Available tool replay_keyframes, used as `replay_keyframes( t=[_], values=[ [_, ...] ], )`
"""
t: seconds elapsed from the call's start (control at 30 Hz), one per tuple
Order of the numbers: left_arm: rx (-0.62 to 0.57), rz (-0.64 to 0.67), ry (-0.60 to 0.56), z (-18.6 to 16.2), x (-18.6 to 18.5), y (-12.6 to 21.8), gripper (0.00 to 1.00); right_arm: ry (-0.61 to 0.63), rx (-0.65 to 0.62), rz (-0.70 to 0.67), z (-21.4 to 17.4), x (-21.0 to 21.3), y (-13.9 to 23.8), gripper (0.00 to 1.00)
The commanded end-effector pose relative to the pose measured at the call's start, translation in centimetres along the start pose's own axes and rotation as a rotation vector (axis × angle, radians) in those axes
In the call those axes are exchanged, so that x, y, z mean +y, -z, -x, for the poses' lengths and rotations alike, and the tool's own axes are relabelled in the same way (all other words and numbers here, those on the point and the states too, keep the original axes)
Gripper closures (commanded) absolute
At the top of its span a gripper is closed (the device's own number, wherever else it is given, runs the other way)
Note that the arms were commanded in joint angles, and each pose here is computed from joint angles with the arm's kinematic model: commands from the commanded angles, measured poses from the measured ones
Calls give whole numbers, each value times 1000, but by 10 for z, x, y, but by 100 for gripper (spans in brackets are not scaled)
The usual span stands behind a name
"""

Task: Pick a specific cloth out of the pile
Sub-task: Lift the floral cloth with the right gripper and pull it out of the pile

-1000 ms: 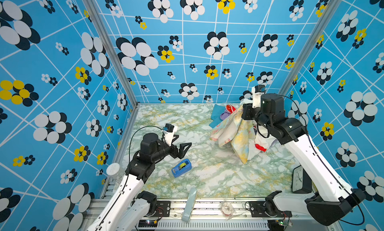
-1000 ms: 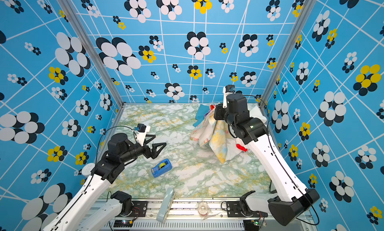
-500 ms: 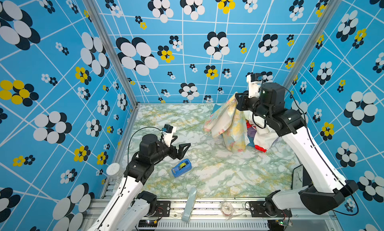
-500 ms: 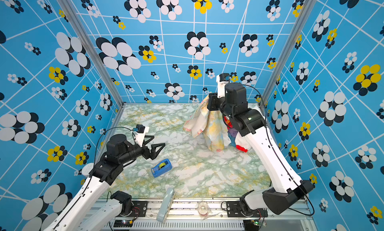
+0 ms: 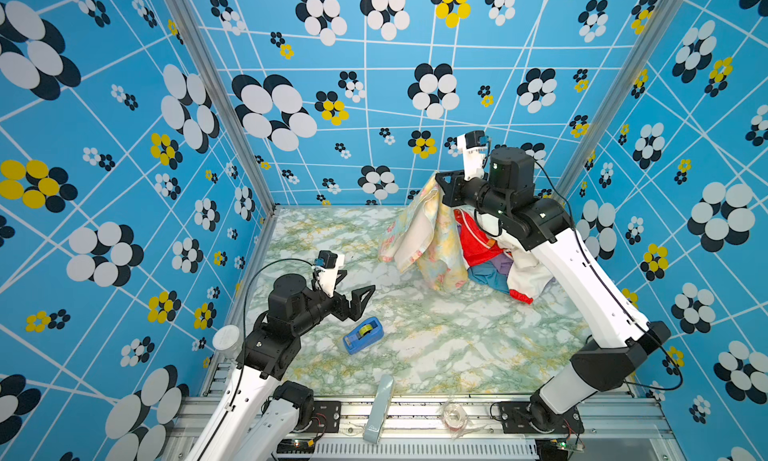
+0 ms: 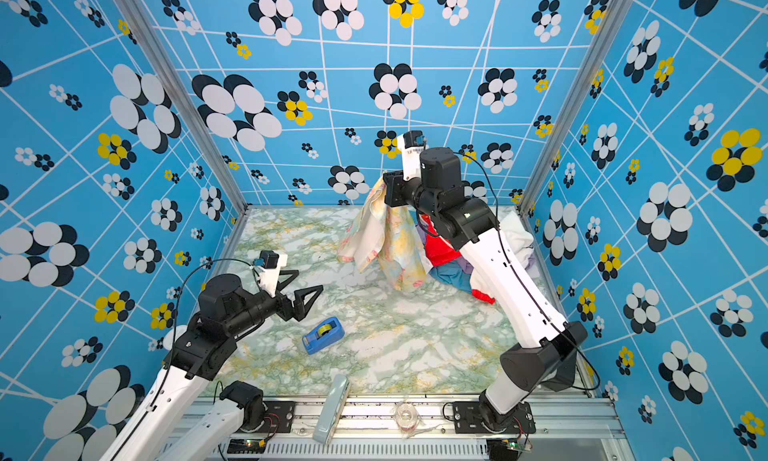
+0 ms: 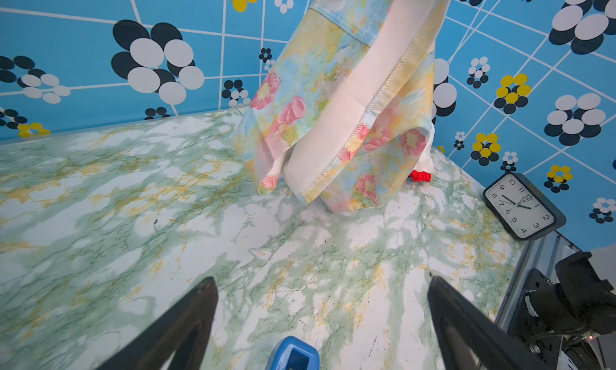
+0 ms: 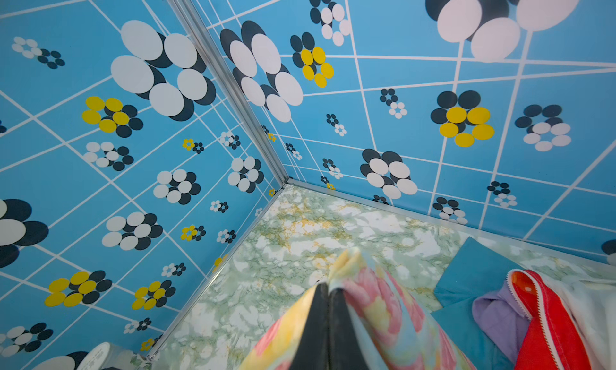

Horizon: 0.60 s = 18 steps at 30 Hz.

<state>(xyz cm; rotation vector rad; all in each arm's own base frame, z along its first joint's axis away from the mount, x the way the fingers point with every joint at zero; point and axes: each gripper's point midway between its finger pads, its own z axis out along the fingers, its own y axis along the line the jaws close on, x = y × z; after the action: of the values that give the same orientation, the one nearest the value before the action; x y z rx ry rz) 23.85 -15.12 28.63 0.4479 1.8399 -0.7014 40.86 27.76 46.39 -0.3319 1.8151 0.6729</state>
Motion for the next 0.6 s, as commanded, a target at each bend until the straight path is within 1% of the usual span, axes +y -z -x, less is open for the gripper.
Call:
replay_keyframes(
  t=[0.0,0.13,0.33,0.43,0.57],
  values=[
    [-24,7,7,8,-3,6,1,21,-70,92,24,25,-13,100],
    [-23,19,14,6,-2,9,1,9,-38,153,19,41,-45,100],
    [-34,76,-2,5,4,20,1,-14,1,265,8,74,-88,100],
    [-46,96,-11,6,5,27,1,-58,0,342,1,91,-109,100],
    [-60,119,-18,5,6,34,1,-122,-21,465,-3,113,-122,100]
  ],
)
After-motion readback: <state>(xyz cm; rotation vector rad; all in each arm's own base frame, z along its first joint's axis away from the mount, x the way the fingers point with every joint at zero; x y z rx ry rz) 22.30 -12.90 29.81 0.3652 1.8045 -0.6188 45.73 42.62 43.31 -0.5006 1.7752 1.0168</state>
